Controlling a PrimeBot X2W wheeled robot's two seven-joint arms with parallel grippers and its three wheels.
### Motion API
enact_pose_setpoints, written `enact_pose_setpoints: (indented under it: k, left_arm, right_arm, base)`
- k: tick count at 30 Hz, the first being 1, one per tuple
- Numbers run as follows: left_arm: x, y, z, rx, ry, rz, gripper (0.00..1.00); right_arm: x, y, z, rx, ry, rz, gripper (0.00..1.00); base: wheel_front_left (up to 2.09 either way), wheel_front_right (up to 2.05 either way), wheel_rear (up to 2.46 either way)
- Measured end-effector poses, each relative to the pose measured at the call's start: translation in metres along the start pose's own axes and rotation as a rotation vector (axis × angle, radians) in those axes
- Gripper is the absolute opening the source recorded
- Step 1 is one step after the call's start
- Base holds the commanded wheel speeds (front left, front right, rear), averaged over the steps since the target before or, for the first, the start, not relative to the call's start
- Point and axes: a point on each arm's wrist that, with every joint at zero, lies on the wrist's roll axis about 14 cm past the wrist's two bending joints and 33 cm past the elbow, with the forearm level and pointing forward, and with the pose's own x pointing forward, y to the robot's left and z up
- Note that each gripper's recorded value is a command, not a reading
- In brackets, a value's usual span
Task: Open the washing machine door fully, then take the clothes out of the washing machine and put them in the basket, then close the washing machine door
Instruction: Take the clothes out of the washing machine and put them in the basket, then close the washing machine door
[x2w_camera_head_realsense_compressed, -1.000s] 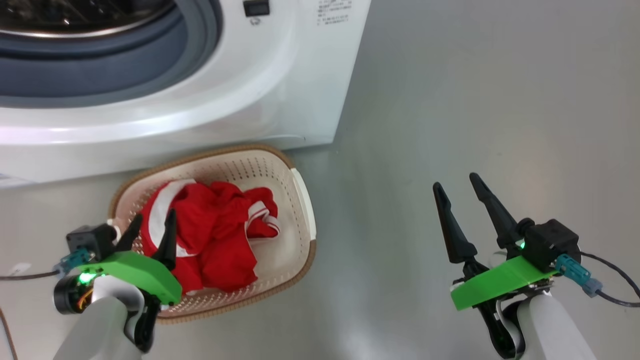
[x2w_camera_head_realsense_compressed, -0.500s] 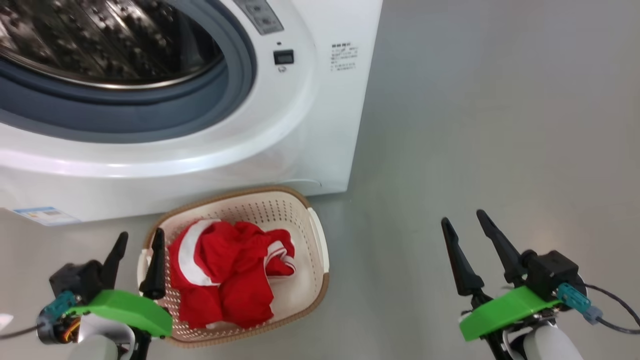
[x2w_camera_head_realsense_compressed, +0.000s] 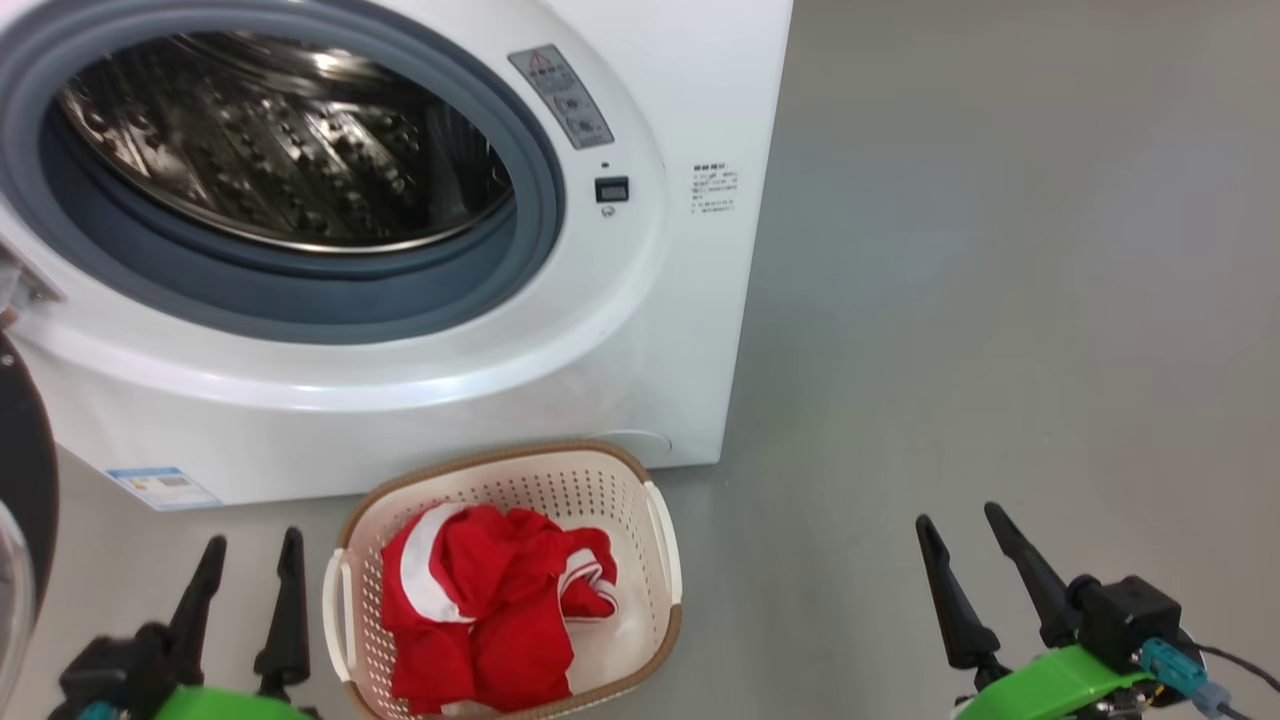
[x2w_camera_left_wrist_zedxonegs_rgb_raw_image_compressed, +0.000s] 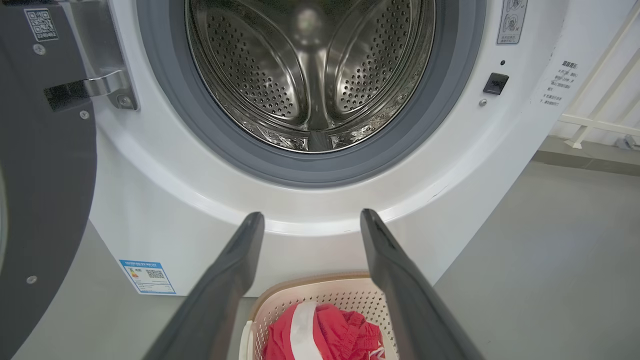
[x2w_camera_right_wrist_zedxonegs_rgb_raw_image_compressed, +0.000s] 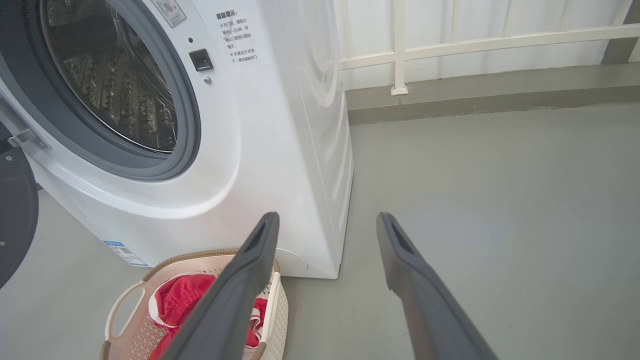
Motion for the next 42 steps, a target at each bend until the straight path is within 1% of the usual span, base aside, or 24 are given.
enact_pose_setpoints:
  k: [11,19,42]
  left_arm:
    - [-0.049,0.011,0.017,-0.003,-0.065,0.047,1.00]
    - [-0.078,0.019,0.017,-0.005,-0.077,0.088,1.00]
    - [-0.077,0.011,0.020,0.007,-0.091,0.077,1.00]
  right_arm:
    - [-0.027,0.000,0.006,-0.009,-0.012,-0.001,1.00]
    - [-0.045,-0.005,0.007,-0.018,-0.016,-0.009,1.00]
    - [-0.049,-0.012,0.012,-0.019,-0.032,-0.033,1.00]
  base:
    - [0.00,0.00,0.00]
    - [0.00,0.00,0.00]
    - [-0.01,0.01,0.00]
